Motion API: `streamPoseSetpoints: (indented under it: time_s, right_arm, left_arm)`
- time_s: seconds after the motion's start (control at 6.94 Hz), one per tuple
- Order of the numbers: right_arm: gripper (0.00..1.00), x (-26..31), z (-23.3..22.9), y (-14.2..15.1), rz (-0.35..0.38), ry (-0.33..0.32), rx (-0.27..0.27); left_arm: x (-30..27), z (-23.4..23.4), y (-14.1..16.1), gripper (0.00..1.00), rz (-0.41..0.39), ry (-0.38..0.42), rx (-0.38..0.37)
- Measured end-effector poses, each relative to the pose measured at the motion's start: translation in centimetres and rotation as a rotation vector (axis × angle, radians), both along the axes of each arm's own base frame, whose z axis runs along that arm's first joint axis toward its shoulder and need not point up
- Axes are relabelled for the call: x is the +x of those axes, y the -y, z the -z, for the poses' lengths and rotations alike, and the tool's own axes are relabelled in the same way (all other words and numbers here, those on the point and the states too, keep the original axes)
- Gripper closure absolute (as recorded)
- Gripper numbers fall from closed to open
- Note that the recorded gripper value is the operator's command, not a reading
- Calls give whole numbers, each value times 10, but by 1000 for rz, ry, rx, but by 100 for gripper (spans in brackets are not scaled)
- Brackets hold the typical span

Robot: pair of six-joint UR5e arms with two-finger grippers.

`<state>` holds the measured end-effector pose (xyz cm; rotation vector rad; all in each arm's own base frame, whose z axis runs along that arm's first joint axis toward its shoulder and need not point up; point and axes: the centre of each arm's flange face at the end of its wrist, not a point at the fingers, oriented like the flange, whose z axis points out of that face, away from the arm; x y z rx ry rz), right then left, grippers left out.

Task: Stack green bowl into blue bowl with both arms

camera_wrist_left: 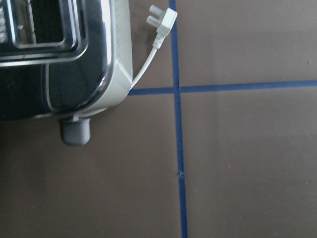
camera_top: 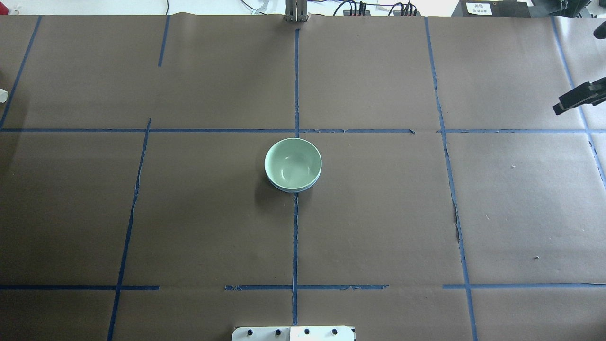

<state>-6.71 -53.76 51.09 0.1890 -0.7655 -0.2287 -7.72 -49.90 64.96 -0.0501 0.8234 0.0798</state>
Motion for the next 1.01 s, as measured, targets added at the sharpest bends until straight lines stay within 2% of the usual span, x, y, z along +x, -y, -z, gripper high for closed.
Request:
streamPoseSetpoints:
  time_s: [0.14,0.29,0.58,1.01]
  right_arm:
    - [0,36,-25,-3,34,-27,-9]
    - [0,71,-59,-11,38,-23,-50]
    - [0,110,-114,-29,-5,39,-152]
    - [0,132,-160,-67,-52,46,-199]
  left_arm:
    - [-3,-6,-8,0,0,-1,-4]
    - [-4,-8,-11,0,0,-2,-6]
    - [-4,-8,-13,0,1,-2,-6]
    - [-4,-14,-16,0,0,3,-19]
